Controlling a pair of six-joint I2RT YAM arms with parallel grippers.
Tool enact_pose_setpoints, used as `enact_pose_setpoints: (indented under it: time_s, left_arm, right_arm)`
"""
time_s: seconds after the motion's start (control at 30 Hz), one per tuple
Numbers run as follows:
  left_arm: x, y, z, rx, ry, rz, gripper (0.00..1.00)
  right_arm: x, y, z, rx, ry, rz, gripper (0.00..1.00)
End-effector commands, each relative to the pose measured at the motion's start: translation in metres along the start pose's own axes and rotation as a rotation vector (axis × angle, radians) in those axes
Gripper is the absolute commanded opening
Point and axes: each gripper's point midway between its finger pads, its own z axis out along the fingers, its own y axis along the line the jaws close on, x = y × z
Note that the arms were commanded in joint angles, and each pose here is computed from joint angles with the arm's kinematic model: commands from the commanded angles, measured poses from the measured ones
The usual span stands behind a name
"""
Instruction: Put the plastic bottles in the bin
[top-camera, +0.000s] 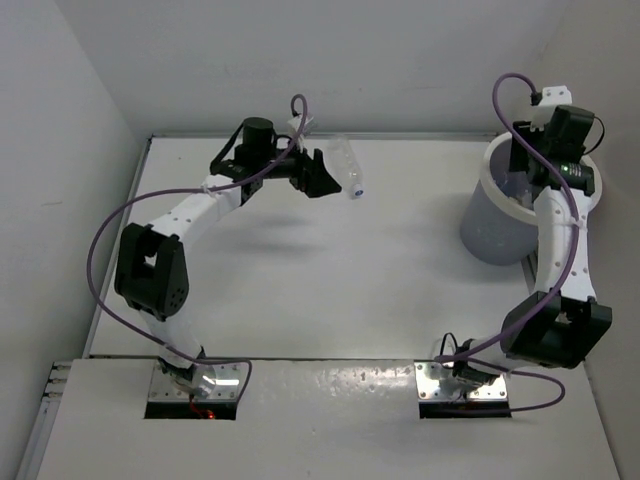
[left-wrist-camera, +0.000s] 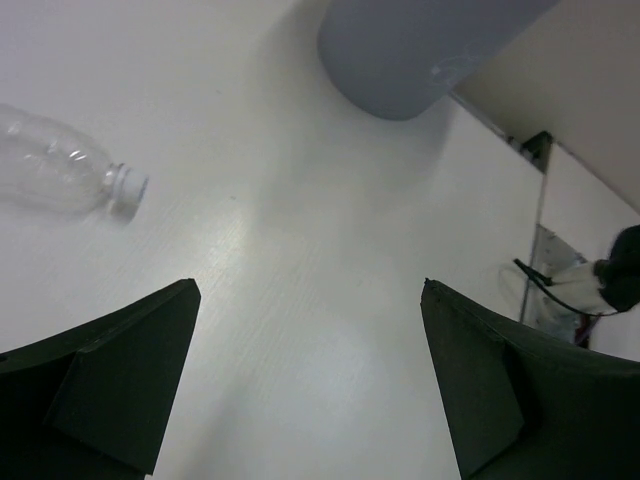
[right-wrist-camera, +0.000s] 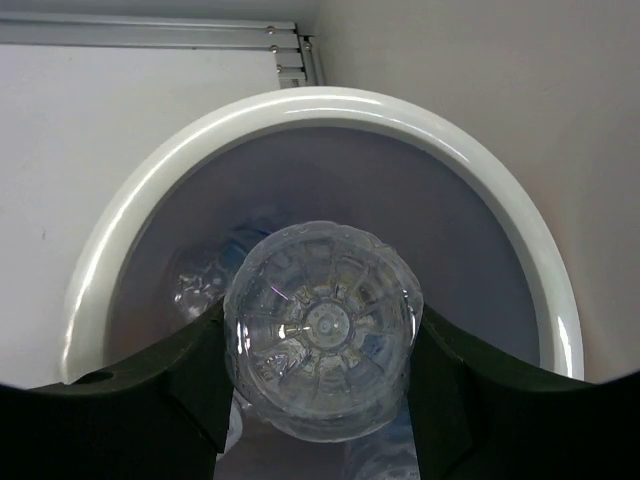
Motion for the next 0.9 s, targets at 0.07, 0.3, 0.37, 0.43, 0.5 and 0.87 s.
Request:
enact_pose_setpoints:
  time_s: [0.07, 0.3, 0.37, 0.43, 0.5, 0.87]
  left_arm:
    - [-0.014, 0.063, 0.005, -0.29, -0.007, 0.062, 1.0]
    - [-0.049, 0.124, 0.043, -0.665, -0.091, 0.004, 1.0]
    - [-0.031, 0.145, 0.068, -0.75, -0.074, -0.001, 1.0]
    - [-0.049, 0.145, 0.086, -0.778, -0.133, 0.006, 1.0]
    - [-0.027, 0.162, 0.11, -0.805, -0.11, -0.005, 1.0]
    - [0.049, 0.221, 0.147, -1.146, -0.093, 0.119, 1.0]
  right_arm:
    - [-0.017, -0.016, 0.017, 0.061, -0.071, 0.089, 0.54]
    - [-0.023, 0.004, -0.001, -0.05, -0.101, 0.242, 0.92]
    - [-0.033, 0.012, -0.02, -0.107, -0.128, 0.292, 0.96]
    - [-0.049, 0.021, -0.041, -0.176, -0.18, 0.312, 0.97]
    - [-0.056, 0.03, -0.053, -0.236, -0.185, 0.342, 0.99]
    - [-0.071, 0.061, -0.125, -0.443, -0.243, 0.372, 0.99]
